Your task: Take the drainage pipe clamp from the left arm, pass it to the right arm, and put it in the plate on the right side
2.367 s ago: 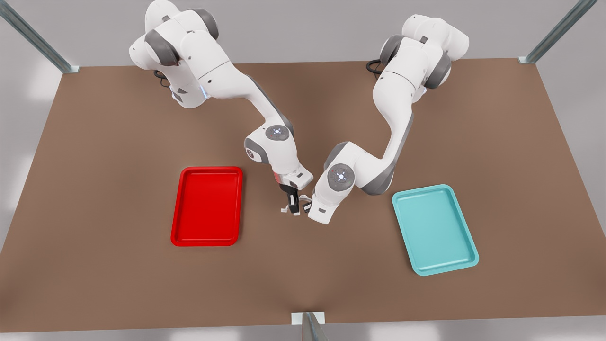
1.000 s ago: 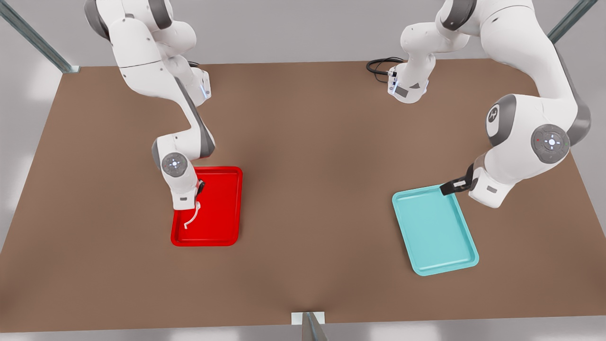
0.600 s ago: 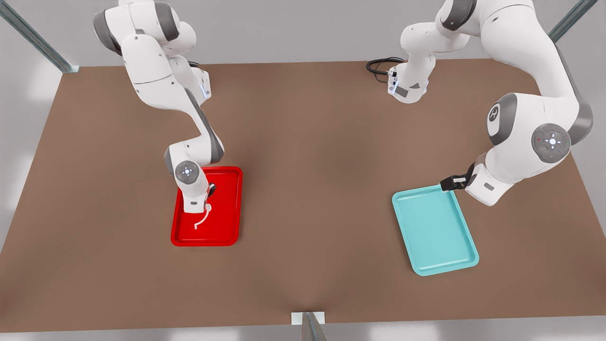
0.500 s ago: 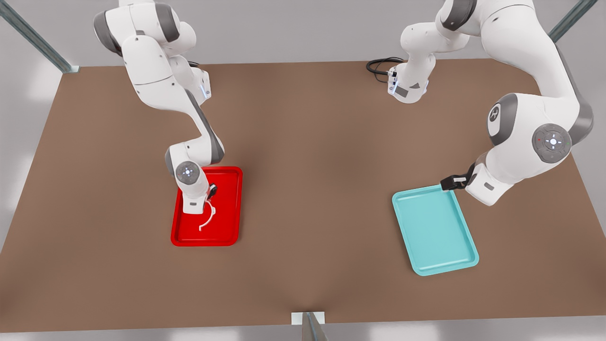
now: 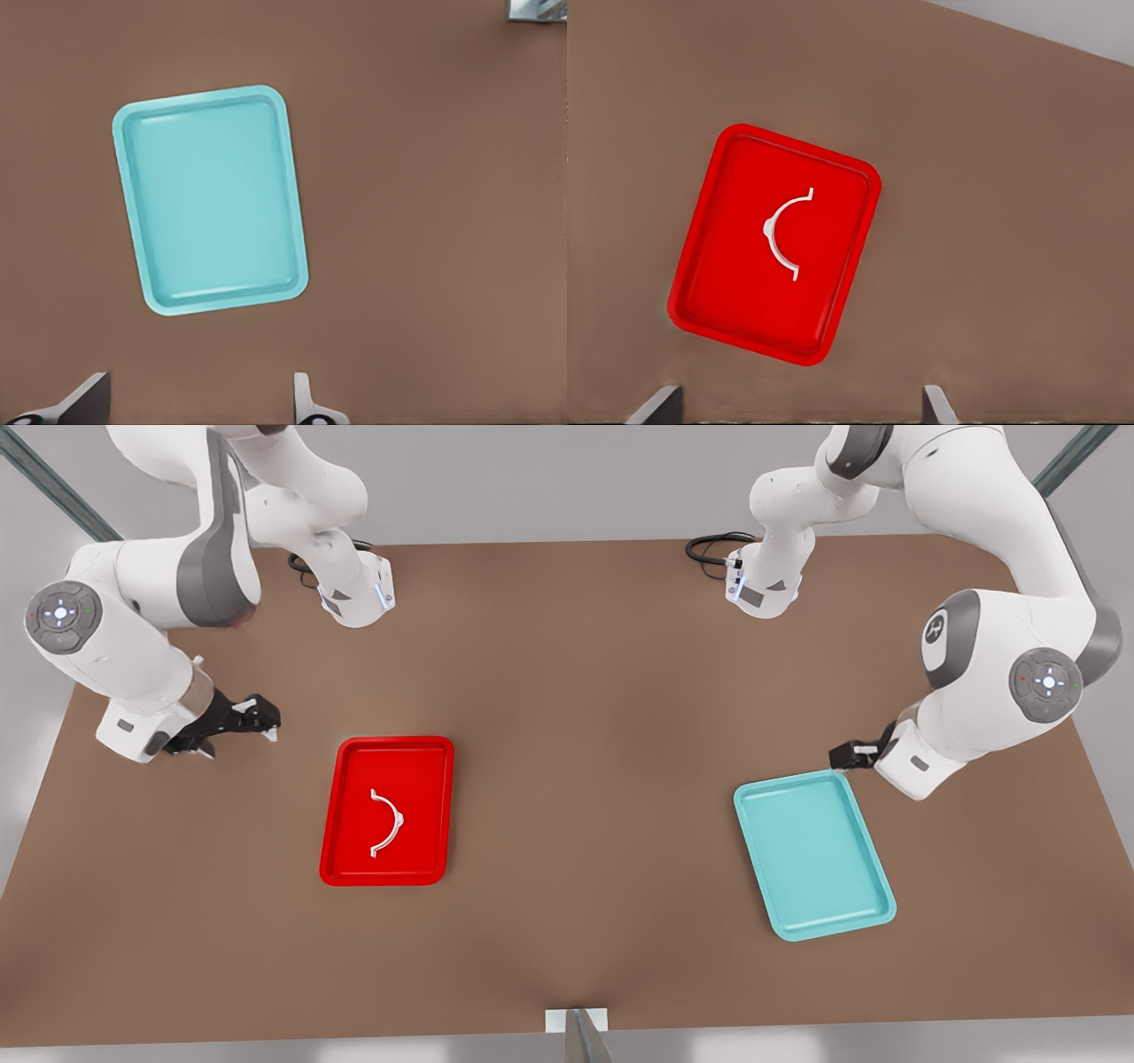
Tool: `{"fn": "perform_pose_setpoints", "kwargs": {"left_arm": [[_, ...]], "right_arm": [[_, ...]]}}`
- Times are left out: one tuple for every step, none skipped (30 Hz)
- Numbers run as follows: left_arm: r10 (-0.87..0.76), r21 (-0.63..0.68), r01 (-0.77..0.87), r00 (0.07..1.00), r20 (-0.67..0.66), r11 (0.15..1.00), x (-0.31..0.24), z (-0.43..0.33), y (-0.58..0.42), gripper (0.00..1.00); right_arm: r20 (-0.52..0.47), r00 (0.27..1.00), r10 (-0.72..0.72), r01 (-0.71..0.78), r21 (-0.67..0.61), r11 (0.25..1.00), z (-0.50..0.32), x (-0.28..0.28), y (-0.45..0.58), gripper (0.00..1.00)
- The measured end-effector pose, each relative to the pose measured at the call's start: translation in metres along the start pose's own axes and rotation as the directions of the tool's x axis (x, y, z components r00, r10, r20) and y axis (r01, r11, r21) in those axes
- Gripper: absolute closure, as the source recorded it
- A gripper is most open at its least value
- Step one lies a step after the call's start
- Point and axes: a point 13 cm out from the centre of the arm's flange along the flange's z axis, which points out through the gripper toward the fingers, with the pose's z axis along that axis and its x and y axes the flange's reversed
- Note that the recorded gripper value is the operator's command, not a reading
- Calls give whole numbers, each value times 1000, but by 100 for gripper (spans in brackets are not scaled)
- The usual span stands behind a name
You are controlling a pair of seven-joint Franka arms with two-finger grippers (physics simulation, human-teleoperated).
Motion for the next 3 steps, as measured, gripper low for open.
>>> {"fn": "perform_pose_setpoints", "kwargs": {"left_arm": [[7, 9, -7, 1000, 1, 1000, 1, -3, -3, 0], [19, 18, -19, 1000, 3, 1000, 3, -7, -10, 0], [24, 25, -24, 1000, 5, 999, 3, -10, -12, 0]], "right_arm": [[-31, 999, 12, -12, -12, 1000, 2, 10, 1, 0], [-55, 998, 23, -24, -20, 1000, 4, 18, 2, 0], [-75, 997, 35, -37, -24, 999, 6, 24, 3, 0]]}}
